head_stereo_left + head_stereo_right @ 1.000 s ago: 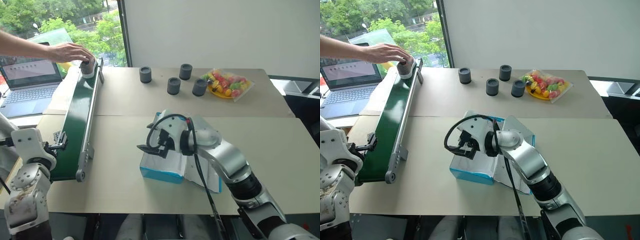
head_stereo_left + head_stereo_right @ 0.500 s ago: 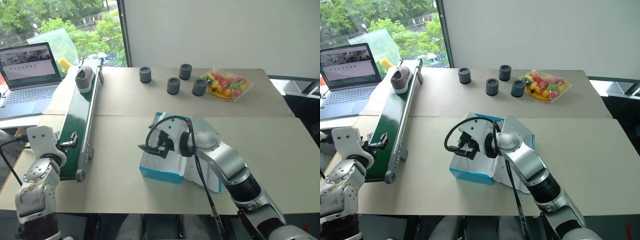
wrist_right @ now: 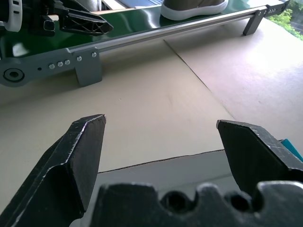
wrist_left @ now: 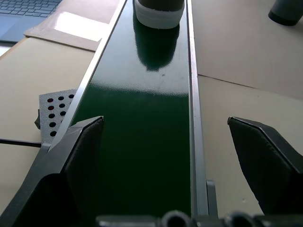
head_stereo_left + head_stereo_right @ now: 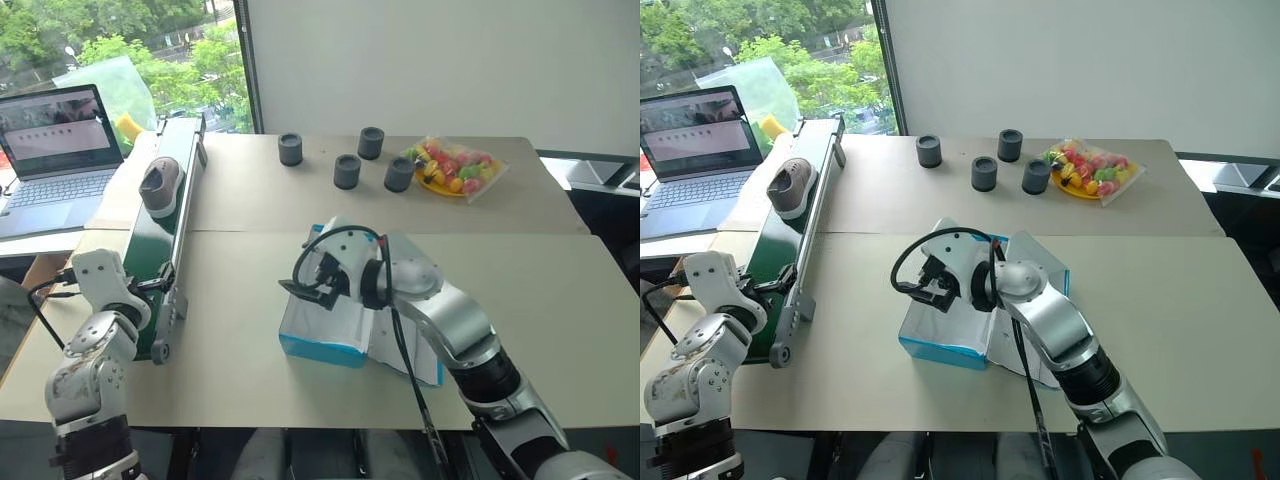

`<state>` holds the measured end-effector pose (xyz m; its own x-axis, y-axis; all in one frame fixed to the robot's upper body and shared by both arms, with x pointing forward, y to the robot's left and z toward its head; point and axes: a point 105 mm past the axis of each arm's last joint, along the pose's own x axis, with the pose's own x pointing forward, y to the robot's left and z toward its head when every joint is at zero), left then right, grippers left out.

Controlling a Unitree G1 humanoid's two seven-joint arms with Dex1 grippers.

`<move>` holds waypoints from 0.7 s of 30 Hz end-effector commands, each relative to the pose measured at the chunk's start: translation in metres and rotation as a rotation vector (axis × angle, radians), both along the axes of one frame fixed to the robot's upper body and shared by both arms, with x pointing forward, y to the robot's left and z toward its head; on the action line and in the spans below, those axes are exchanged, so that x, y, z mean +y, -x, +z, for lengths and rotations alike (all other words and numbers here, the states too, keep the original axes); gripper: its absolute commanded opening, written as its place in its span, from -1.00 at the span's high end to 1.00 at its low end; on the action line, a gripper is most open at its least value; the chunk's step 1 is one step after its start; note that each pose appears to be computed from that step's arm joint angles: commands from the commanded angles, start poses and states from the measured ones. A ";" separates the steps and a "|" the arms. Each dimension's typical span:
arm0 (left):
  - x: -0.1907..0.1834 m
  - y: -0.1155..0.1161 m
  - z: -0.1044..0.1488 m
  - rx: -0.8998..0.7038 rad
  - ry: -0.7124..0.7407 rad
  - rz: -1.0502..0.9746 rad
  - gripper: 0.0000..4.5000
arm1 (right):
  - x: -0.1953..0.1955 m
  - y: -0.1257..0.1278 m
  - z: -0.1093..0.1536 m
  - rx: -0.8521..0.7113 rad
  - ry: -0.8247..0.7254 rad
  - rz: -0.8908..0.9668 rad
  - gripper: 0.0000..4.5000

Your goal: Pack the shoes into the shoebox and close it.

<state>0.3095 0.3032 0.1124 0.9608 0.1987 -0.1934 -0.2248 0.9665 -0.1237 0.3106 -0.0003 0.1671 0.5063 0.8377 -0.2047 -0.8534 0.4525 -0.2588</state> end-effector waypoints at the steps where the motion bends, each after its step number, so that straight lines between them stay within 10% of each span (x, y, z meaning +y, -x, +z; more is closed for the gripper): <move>1: 0.004 -0.003 0.009 -0.022 0.006 0.022 -1.00 | 0.001 -0.001 0.019 -0.050 -0.043 -0.010 -0.96; 21: 0.018 0.001 -0.005 0.056 -0.001 0.147 -1.00 | -0.003 0.000 0.022 -0.024 -0.089 -0.027 -0.96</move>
